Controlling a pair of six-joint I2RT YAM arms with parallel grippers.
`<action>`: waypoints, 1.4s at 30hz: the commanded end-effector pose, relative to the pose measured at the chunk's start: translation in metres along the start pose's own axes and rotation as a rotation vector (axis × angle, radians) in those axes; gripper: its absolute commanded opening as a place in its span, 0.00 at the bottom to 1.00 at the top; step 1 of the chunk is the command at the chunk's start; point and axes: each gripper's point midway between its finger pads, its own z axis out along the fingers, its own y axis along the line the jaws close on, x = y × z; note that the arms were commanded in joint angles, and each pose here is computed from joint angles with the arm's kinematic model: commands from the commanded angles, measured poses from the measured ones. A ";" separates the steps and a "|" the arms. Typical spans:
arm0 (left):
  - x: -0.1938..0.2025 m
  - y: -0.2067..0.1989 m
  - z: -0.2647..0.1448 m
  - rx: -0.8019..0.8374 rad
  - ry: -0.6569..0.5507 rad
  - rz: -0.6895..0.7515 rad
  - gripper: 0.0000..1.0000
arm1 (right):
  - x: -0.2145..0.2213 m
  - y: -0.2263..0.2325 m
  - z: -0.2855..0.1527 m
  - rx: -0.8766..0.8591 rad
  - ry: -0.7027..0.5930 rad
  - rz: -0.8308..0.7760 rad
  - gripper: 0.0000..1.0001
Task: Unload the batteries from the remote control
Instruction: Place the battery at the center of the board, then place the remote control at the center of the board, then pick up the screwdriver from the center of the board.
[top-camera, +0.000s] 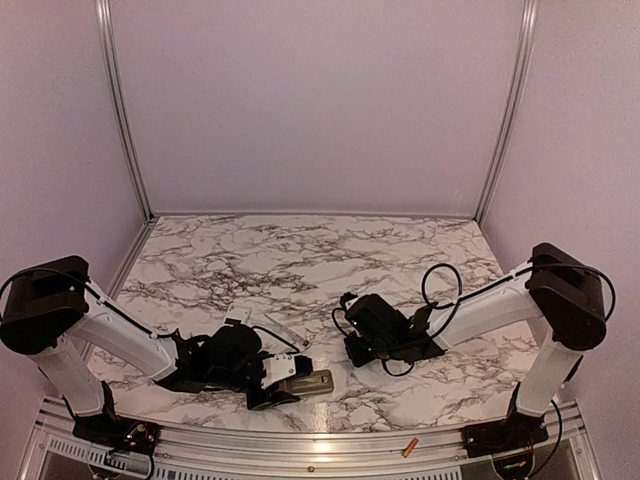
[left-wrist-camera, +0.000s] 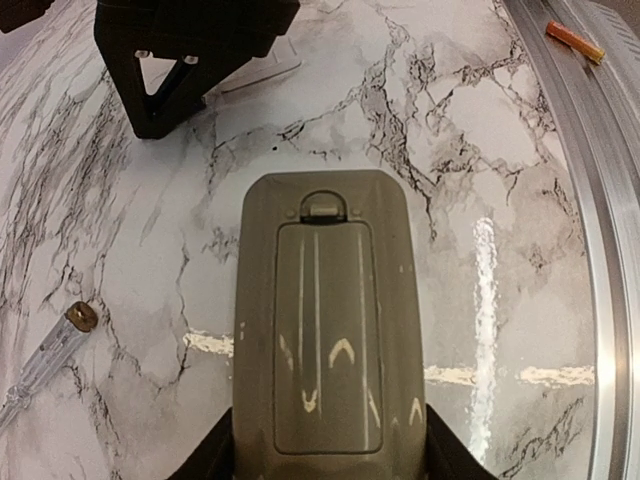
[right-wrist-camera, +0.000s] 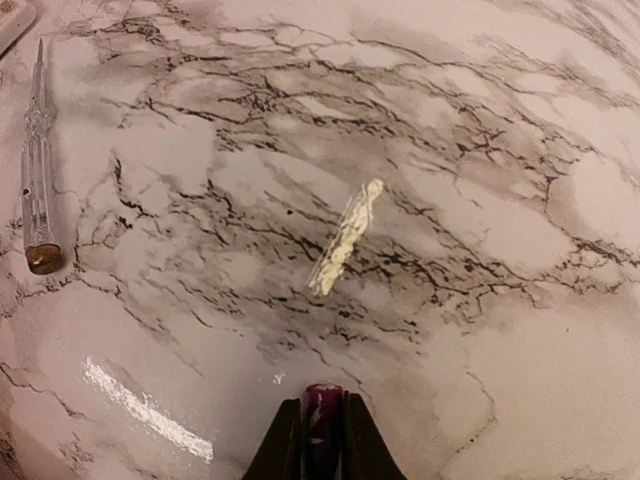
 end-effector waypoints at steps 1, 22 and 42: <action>0.011 -0.008 0.010 0.053 0.071 0.029 0.39 | 0.009 -0.010 0.006 0.019 0.026 -0.030 0.15; -0.018 0.016 -0.013 -0.093 -0.045 0.066 0.96 | -0.033 -0.012 -0.012 0.040 -0.054 -0.037 0.60; -0.056 0.128 -0.103 -0.681 -0.257 -0.198 0.99 | -0.100 0.047 -0.033 -0.221 -0.267 -0.179 0.93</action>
